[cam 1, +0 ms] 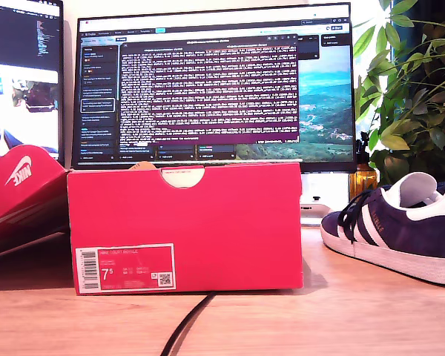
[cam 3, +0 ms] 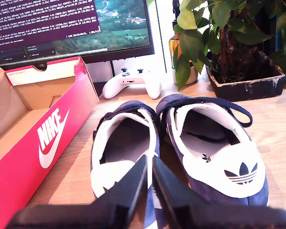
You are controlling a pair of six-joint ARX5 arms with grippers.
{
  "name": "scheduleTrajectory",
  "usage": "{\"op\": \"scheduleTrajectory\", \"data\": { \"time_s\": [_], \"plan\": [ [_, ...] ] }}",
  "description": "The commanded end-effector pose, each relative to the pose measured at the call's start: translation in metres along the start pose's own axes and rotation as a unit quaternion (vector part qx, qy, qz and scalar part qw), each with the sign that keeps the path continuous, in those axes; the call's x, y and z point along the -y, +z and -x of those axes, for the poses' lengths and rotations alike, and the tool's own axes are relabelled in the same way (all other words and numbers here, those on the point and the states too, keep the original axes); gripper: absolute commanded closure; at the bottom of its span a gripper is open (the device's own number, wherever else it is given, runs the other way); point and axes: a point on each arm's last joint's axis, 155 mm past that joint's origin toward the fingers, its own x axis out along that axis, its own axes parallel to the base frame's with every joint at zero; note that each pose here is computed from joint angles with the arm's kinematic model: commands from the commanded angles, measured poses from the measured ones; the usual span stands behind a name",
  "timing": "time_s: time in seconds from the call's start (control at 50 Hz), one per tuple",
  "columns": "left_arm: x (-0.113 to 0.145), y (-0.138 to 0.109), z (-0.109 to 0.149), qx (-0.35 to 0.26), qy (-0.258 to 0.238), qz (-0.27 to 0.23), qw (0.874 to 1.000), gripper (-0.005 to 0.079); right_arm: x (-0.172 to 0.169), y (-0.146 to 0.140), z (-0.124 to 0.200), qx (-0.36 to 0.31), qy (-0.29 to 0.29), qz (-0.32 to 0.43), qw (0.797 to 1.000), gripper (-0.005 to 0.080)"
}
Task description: Pack the blue shoes by picking the first shoe and placing it inside the red shoebox, left side, then picking and rotating the second shoe and placing it in the shoebox
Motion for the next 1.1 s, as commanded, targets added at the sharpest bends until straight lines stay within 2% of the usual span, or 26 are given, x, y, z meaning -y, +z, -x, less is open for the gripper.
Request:
{"op": "scheduleTrajectory", "data": {
  "time_s": [0.0,0.54,0.58,0.6,0.62,0.66,0.68,0.76,0.94,1.08],
  "plan": [
    [-0.003,-0.014,-0.003,-0.016,0.003,-0.004,1.000,0.0763,-0.001,-0.005,-0.001,-0.001,0.005,-0.001,1.000,0.0755],
    [-0.002,-0.009,-0.003,-0.006,0.001,-0.002,1.000,0.0763,-0.002,-0.005,-0.001,-0.001,0.005,0.012,1.000,0.0755],
    [0.001,-0.004,-0.003,0.002,-0.005,0.030,1.000,0.0763,-0.002,-0.005,-0.001,-0.001,0.005,0.012,1.000,0.0755],
    [0.003,-0.003,-0.003,0.005,-0.011,0.029,0.999,0.0763,-0.002,-0.005,-0.001,-0.001,0.005,0.012,1.000,0.0755],
    [0.006,-0.001,-0.003,0.007,-0.020,0.072,0.997,0.0763,-0.002,-0.005,-0.001,-0.001,0.005,0.011,1.000,0.0755],
    [0.014,0.002,-0.002,0.010,-0.040,0.076,0.996,0.0763,-0.002,-0.005,-0.001,-0.001,0.005,0.009,1.000,0.0755],
    [0.018,0.004,-0.002,0.011,-0.051,0.105,0.993,0.0763,-0.002,-0.005,-0.001,0.000,0.005,0.007,1.000,0.0755],
    [0.035,0.012,0.001,0.018,-0.098,0.135,0.986,0.0763,-0.003,0.001,-0.001,0.011,0.007,-0.010,1.000,0.0755],
    [0.087,0.020,0.019,0.008,-0.237,0.124,0.964,0.0763,-0.005,0.020,0.000,0.047,0.018,-0.122,0.991,0.0755],
    [0.100,0.007,0.022,-0.024,-0.263,0.122,0.957,0.0763,-0.015,0.021,0.000,0.043,0.046,-0.150,0.987,0.0755]
  ]
}}
